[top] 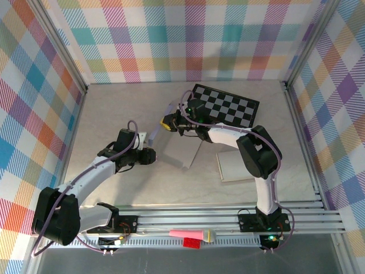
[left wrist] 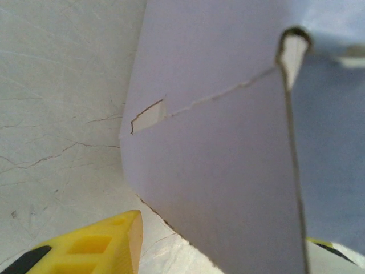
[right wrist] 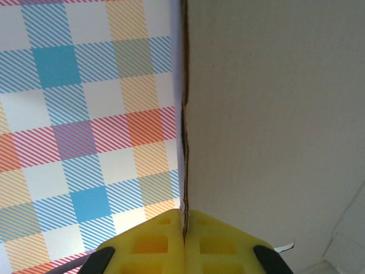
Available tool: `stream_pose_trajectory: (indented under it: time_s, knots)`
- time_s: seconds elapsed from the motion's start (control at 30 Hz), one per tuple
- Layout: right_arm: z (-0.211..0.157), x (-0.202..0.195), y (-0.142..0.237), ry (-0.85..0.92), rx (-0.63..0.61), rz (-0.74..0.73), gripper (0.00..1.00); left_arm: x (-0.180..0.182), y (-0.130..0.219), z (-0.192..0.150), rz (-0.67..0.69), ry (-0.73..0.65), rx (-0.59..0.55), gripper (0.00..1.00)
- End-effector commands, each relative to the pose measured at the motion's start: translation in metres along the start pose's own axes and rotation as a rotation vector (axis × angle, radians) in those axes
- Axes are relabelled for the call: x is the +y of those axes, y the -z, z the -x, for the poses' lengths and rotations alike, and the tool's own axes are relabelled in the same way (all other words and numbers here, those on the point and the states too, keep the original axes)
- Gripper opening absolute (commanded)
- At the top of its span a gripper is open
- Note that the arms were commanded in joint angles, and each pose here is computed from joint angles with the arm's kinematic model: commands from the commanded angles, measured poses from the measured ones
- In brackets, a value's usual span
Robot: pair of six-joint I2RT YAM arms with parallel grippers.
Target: Fold the paper box
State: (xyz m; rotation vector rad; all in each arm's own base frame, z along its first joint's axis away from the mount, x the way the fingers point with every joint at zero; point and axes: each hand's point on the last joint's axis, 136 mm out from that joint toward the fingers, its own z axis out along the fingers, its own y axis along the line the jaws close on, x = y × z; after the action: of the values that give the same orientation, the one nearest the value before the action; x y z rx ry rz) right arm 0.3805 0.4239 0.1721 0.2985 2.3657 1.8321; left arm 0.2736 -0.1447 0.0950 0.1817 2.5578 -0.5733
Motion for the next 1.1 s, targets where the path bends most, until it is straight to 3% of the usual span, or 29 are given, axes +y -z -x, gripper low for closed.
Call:
stream_pose_trajectory:
  time_s: [0.0, 0.17, 0.37, 0.57, 0.8, 1.07]
  knots:
    - [0.000, 0.002, -0.004, 0.052, -0.013, 0.058, 0.00, -0.005, 0.001, 0.013, -0.002, -0.023, -0.036, 0.39]
    - [-0.004, 0.002, -0.007, 0.073, -0.002, 0.095, 0.00, 0.000, 0.002, 0.012, 0.028, -0.029, -0.028, 0.38]
    - [-0.008, -0.009, -0.009, 0.102, 0.016, 0.062, 0.00, -0.007, 0.002, 0.009, -0.014, -0.054, -0.018, 0.26]
    - [-0.007, -0.012, -0.008, 0.057, 0.031, 0.029, 0.00, -0.013, 0.015, 0.000, -0.031, -0.071, 0.006, 0.34]
    - [-0.009, -0.007, -0.006, 0.055, 0.075, 0.011, 0.00, 0.025, 0.035, -0.005, 0.192, -0.018, -0.021, 0.33]
    - [-0.007, -0.015, -0.002, 0.048, 0.082, -0.003, 0.00, 0.013, 0.031, 0.001, 0.125, -0.078, -0.029, 0.27]
